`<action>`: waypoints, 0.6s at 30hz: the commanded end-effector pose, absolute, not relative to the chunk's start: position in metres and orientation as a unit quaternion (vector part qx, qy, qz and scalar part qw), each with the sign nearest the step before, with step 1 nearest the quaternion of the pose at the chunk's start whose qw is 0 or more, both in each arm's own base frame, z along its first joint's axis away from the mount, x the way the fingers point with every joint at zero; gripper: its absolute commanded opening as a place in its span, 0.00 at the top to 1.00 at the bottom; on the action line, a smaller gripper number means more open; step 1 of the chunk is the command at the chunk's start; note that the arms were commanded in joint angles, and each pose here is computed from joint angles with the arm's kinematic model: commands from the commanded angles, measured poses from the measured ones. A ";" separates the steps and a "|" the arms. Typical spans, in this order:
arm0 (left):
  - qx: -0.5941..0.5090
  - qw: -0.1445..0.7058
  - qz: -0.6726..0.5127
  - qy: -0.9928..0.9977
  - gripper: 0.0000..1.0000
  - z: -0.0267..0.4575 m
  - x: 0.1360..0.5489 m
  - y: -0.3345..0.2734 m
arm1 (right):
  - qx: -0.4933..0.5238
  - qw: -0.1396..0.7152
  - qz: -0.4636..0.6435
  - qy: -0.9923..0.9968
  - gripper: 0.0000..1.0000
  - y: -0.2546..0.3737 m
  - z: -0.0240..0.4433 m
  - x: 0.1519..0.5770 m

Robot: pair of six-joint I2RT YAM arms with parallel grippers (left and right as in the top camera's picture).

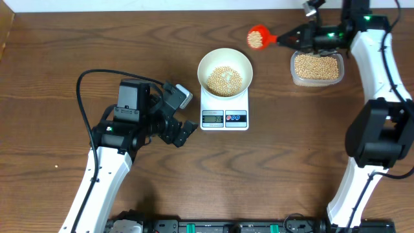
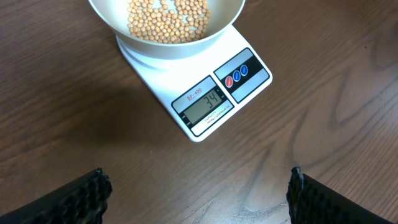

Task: Scoop item into bowl and weigh 50g on scale
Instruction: 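Lift filled red scoop and carry it over the bowl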

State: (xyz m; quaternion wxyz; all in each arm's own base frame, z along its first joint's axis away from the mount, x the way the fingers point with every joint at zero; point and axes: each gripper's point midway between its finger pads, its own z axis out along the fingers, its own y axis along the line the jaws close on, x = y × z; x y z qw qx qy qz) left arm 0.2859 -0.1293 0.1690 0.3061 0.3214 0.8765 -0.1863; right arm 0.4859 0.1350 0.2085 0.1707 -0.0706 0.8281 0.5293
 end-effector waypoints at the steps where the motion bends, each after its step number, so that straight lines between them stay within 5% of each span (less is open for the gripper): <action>1: 0.326 0.303 -0.183 0.877 0.07 0.166 0.285 -0.129 | -0.085 0.161 0.552 0.813 0.99 0.155 0.225 0.478; 18: 0.326 0.303 -0.183 0.877 0.07 0.166 0.285 -0.129 | -0.150 0.156 0.452 0.865 0.99 0.198 0.221 0.447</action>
